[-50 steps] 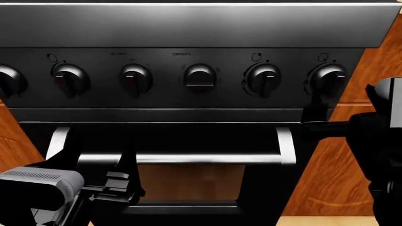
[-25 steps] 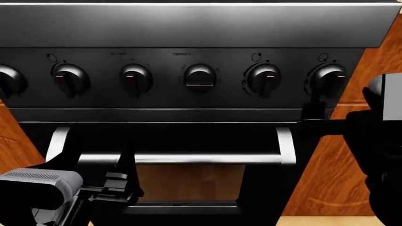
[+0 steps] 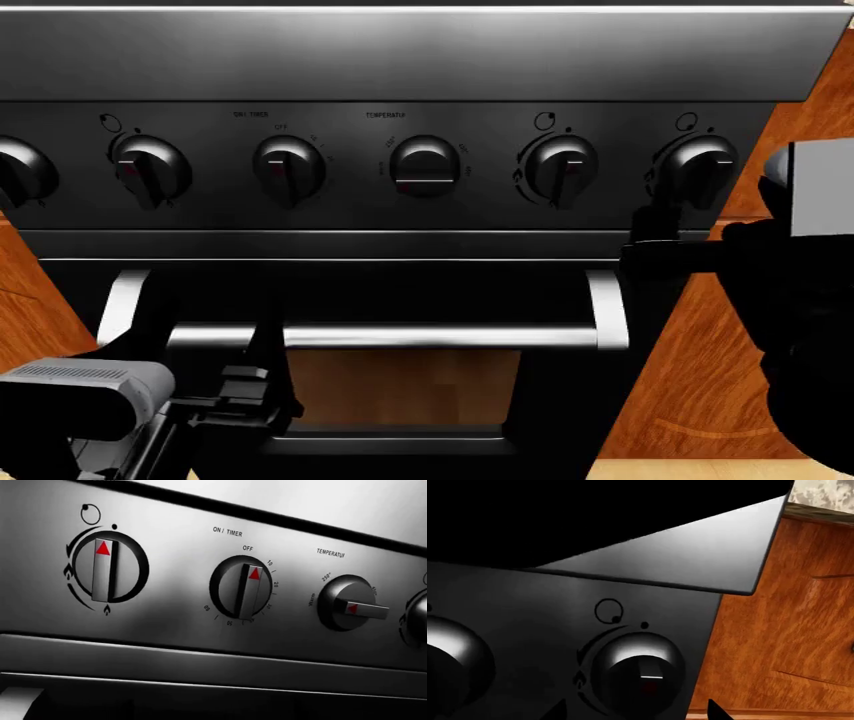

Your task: Frozen meat rests on a plate on the counter. Retrieve the meat and place it in a pot on a burner. Then turn the burner on.

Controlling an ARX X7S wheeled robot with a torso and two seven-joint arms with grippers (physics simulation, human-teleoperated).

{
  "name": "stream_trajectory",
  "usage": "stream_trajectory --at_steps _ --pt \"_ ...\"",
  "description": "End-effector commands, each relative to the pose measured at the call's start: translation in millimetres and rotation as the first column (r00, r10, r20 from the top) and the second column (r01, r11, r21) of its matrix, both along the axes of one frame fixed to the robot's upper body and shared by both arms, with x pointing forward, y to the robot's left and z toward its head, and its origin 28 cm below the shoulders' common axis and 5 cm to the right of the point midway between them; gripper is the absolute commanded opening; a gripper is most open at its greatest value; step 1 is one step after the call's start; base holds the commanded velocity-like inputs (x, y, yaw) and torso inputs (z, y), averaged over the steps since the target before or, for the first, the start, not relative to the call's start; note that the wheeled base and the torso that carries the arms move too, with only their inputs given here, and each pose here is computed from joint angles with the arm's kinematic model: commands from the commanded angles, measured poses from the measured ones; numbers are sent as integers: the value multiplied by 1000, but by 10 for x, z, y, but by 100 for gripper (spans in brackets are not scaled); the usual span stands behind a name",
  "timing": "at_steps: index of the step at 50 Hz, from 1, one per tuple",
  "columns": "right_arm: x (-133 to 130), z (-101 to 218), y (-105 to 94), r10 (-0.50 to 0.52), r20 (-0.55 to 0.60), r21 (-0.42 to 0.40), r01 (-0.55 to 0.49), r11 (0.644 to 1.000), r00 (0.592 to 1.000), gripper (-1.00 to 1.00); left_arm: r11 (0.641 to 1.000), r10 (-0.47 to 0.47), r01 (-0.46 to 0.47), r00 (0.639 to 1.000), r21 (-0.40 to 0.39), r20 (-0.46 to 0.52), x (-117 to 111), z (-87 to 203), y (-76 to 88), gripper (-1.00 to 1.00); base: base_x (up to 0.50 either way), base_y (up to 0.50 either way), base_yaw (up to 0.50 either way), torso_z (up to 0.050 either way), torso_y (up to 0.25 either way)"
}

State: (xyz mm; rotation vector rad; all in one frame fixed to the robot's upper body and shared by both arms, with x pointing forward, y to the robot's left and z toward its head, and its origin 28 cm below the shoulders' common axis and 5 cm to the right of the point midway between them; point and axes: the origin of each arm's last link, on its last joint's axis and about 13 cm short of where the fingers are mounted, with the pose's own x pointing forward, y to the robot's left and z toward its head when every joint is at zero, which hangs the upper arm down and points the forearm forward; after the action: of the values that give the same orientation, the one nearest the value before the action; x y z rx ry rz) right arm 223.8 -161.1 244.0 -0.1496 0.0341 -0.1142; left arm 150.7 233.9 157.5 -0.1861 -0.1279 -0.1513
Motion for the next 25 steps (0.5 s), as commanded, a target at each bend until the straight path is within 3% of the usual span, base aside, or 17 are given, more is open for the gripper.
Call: stream_trajectory --at_steps 1,25 --pt "59 -19 -8 -8 -8 -5 8 1000 1000 100 1000 2 -2 1000 -4 -7 13 -20 6 100 0 0 0 0 0" --pt "180 -51 -30 -14 -5 21 15 1000 1000 100 1000 4 -4 1000 2 -20 62 -45 2 100 0 0 0 0 0"
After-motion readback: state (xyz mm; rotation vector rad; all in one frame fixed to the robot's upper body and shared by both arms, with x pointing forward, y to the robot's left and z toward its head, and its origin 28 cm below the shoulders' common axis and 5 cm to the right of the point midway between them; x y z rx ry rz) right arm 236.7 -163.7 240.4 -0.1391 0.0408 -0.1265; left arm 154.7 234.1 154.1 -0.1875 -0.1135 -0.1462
